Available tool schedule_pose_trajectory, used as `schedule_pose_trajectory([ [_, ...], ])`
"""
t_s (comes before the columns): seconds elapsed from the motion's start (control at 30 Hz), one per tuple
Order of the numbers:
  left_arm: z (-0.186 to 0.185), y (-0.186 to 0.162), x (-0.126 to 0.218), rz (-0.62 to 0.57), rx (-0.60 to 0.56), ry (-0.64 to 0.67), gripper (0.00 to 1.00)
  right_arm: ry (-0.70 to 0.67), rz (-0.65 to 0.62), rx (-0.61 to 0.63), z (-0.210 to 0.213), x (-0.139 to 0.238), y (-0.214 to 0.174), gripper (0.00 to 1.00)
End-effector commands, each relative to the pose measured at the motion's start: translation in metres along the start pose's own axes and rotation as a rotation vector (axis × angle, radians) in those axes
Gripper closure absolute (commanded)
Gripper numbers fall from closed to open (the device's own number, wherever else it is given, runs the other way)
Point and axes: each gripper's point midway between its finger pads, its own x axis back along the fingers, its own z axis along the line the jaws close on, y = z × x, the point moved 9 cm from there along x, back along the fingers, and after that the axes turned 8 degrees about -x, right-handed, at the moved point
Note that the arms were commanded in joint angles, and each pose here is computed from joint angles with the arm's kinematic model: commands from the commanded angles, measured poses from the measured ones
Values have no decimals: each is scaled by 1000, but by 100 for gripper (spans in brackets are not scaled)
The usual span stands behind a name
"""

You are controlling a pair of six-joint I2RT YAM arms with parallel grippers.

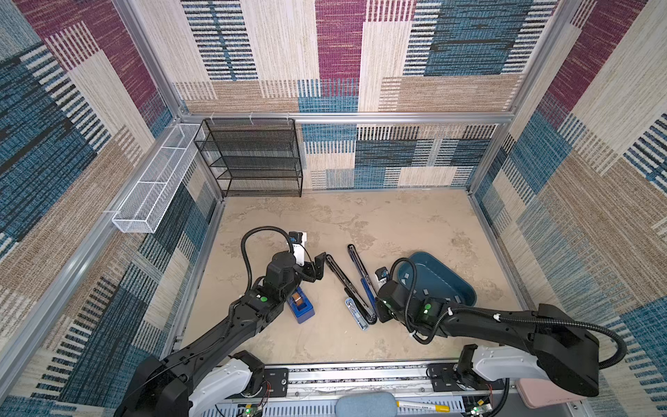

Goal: Load the staples into the stapler
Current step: 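Press the strip down into the blue stapler channel, then open the right gripper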

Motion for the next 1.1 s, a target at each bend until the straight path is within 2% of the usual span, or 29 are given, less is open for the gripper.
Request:
schedule_pose_trajectory([
  [0.0, -1, 9, 1, -38, 24, -10, 14, -3, 28, -25, 1, 0, -1, 92],
  [0.33, -1, 9, 2, -41, 27, -12, 14, -38, 92, -52, -3, -1, -14, 93],
  [0.47, -2, 9, 2, -41, 25, -13, 14, -36, 91, -60, -4, 2, -14, 86],
  [0.63, -2, 8, 1, -37, 30, -16, 14, -41, 79, -72, -6, 6, -14, 69],
  [0.77, -2, 9, 2, -40, 31, -21, 15, -36, 49, -96, -8, 14, -11, 58],
  [1.07, -2, 9, 2, -41, 35, -22, 14, 29, -8, -150, -9, 34, -4, 54],
])
